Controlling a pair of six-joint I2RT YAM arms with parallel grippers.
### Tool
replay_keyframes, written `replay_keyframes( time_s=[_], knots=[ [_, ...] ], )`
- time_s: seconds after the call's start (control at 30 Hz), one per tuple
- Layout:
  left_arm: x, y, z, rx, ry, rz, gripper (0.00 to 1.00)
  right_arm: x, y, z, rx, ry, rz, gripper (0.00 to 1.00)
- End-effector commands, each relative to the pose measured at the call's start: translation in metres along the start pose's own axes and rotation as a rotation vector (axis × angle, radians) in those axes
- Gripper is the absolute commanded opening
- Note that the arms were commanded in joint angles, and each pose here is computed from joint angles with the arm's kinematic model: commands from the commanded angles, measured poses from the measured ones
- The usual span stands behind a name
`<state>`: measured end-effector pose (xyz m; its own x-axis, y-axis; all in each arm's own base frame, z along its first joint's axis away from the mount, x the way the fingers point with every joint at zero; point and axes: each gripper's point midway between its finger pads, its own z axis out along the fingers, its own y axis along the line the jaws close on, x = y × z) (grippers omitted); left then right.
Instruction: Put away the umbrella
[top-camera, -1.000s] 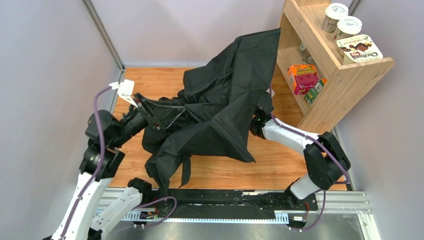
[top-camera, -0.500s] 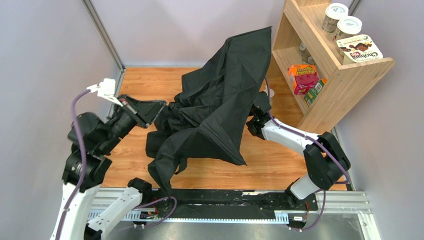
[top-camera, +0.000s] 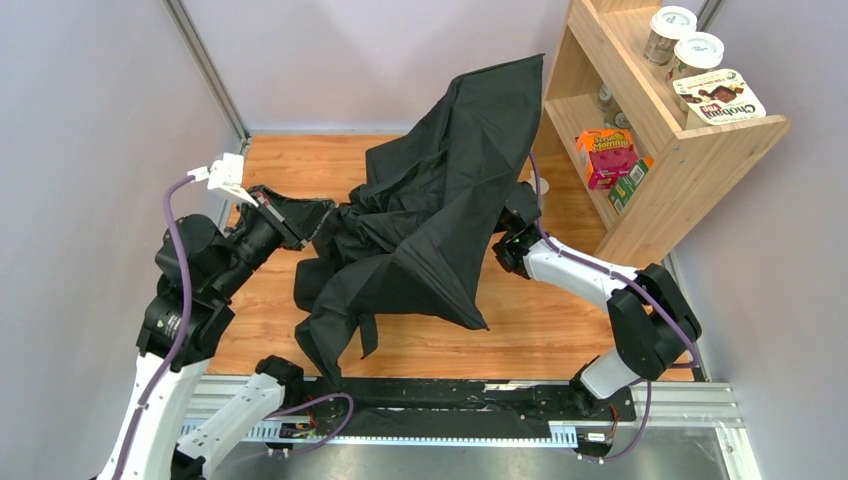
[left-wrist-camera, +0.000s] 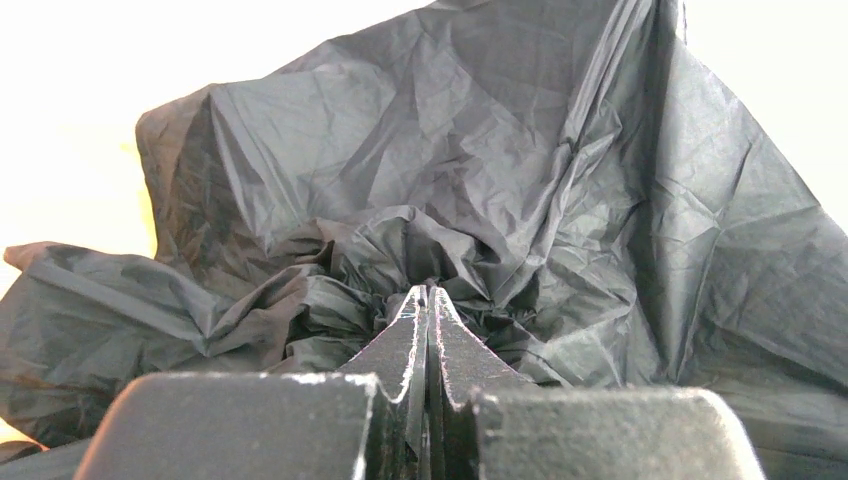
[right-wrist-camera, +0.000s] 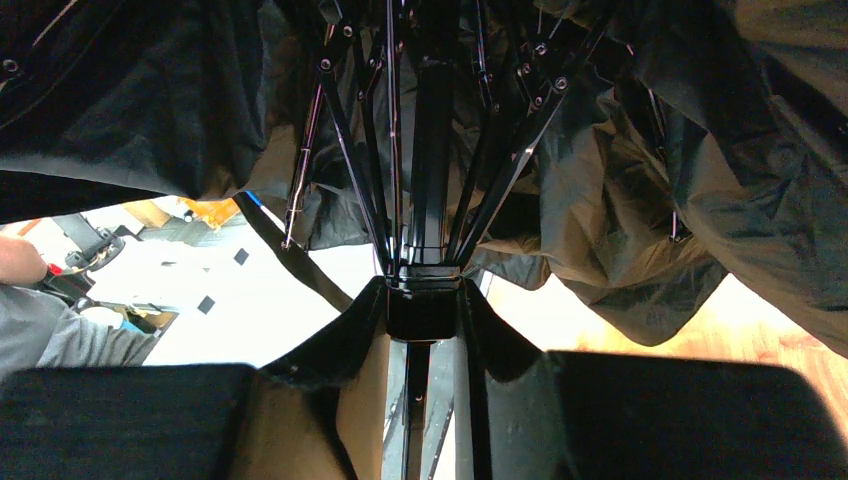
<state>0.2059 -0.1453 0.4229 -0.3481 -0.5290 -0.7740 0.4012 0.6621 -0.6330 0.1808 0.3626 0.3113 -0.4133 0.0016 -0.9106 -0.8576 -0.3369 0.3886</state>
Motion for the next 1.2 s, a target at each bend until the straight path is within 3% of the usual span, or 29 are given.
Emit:
replay_keyframes(
  time_s=[0.0, 0.13, 0.27, 0.4, 0.47, 0.5, 0.53, 0.63, 0.7, 0.9, 1.0, 1.17],
  knots=[
    [-0.003, -0.004, 0.003, 0.025, -0.011, 0.013, 0.0, -0.036, 0.023, 0.005, -0.026, -0.055, -0.155, 0.0],
    [0.043, -0.022, 0.03, 0.228, 0.159, -0.118, 0.0, -0.041, 0.023, 0.006, -0.019, -0.072, -0.16, 0.0],
    [0.081, -0.006, 0.039, 0.221, 0.229, -0.184, 0.0, -0.044, 0.025, 0.011, -0.043, -0.078, -0.147, 0.0],
    [0.05, -0.011, 0.028, 0.189, 0.143, -0.035, 0.0, -0.044, 0.024, 0.011, -0.045, -0.087, -0.139, 0.0],
    [0.015, -0.022, 0.014, 0.136, 0.071, 0.042, 0.0, -0.045, 0.018, 0.01, -0.01, -0.105, -0.108, 0.0],
    [0.012, -0.007, 0.012, 0.034, 0.075, 0.051, 0.01, -0.046, 0.017, 0.011, -0.001, -0.115, -0.09, 0.0],
    [-0.006, -0.01, 0.005, 0.008, 0.027, 0.086, 0.06, -0.049, 0.016, 0.01, 0.013, -0.139, -0.07, 0.0],
    [-0.025, 0.012, -0.013, -0.143, -0.06, 0.103, 0.5, -0.06, 0.008, 0.009, 0.084, -0.212, 0.003, 0.0],
    [-0.033, 0.021, -0.027, -0.196, -0.121, 0.094, 0.62, -0.07, 0.0, 0.007, 0.157, -0.275, 0.074, 0.0],
    [-0.028, 0.039, -0.071, -0.245, -0.245, -0.028, 0.69, -0.096, -0.027, -0.012, 0.411, -0.401, 0.18, 0.0],
    [-0.013, 0.042, -0.085, -0.233, -0.212, -0.05, 0.68, -0.107, -0.035, -0.023, 0.487, -0.464, 0.207, 0.0],
    [0.019, 0.046, -0.094, -0.219, -0.093, -0.053, 0.67, -0.115, -0.029, -0.031, 0.463, -0.518, 0.198, 0.0]
  ],
)
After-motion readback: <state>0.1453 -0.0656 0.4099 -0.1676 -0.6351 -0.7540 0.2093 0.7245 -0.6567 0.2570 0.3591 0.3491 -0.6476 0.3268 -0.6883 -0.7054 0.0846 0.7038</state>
